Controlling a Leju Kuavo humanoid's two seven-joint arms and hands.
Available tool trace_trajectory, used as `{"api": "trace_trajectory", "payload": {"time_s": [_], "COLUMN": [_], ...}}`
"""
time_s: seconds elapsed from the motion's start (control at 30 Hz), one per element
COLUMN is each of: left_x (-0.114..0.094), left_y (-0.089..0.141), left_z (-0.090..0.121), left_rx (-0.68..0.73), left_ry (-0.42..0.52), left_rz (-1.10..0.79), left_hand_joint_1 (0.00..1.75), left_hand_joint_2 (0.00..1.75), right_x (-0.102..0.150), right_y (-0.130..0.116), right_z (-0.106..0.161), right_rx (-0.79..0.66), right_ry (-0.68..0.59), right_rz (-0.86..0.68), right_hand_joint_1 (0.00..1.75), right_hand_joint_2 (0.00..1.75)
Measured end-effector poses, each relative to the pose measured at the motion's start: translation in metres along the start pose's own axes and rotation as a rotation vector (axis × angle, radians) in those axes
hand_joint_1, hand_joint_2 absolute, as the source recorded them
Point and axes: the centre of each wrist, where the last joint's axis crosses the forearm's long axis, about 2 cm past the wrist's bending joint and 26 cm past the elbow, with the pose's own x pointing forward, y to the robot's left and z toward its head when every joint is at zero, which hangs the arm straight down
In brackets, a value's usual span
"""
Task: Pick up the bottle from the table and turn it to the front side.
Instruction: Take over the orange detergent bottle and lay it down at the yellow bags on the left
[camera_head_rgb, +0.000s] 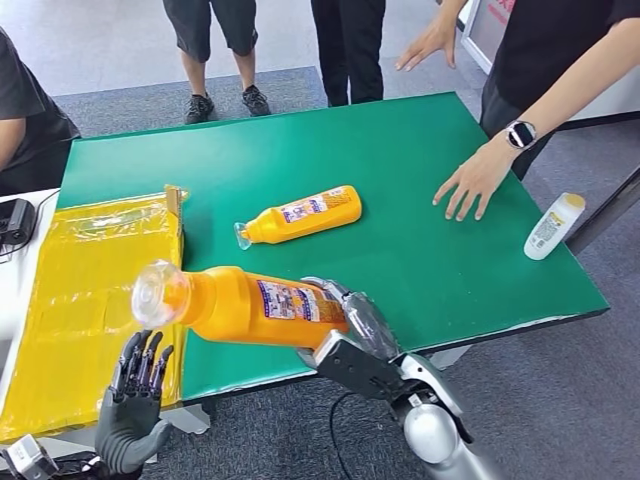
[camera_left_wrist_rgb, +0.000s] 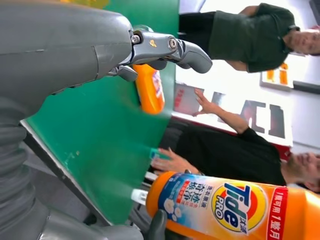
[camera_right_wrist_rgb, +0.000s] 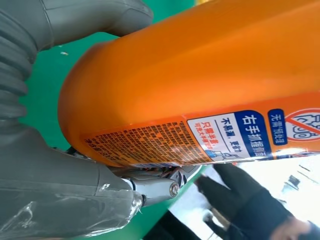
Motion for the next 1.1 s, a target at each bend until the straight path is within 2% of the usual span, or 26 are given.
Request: {"api": "trace_trajectory", "payload": {"time_s": [0.23, 0.63, 0.83, 1.1], "left_x": [0.011, 0.025, 0.028, 0.035], "left_y": [-0.006, -0.022, -0.031, -0.039], "left_z": [-0.014, -0.038, -0.038, -0.039], "left_rx": [-0.043, -0.078, -0.079, -0.053], "left_ry": [-0.050, -0.064, -0.055, -0.028], "left_rz": [0.038, 0.109, 0.100, 0.067], "left_hand_joint_1": [0.00, 0.00, 0.00, 0.00], "left_hand_joint_2": [1.75, 1.75, 1.75, 1.75], "right_x": [0.005, 0.003, -0.012, -0.020], "right_y": [0.012, 0.029, 0.043, 0.052], "right_z": [-0.001, -0.013, -0.003, 0.003], "right_rx": [-0.019, 0.013, 0.007, 0.025], "right_ry": [-0.067, -0.069, -0.047, -0.018], "right_rz": [-0.019, -0.023, -0.011, 0.029], "right_hand_joint_1": [1.75, 1.75, 1.75, 1.75], "right_hand_joint_2": [1.75, 1.75, 1.75, 1.75]}}
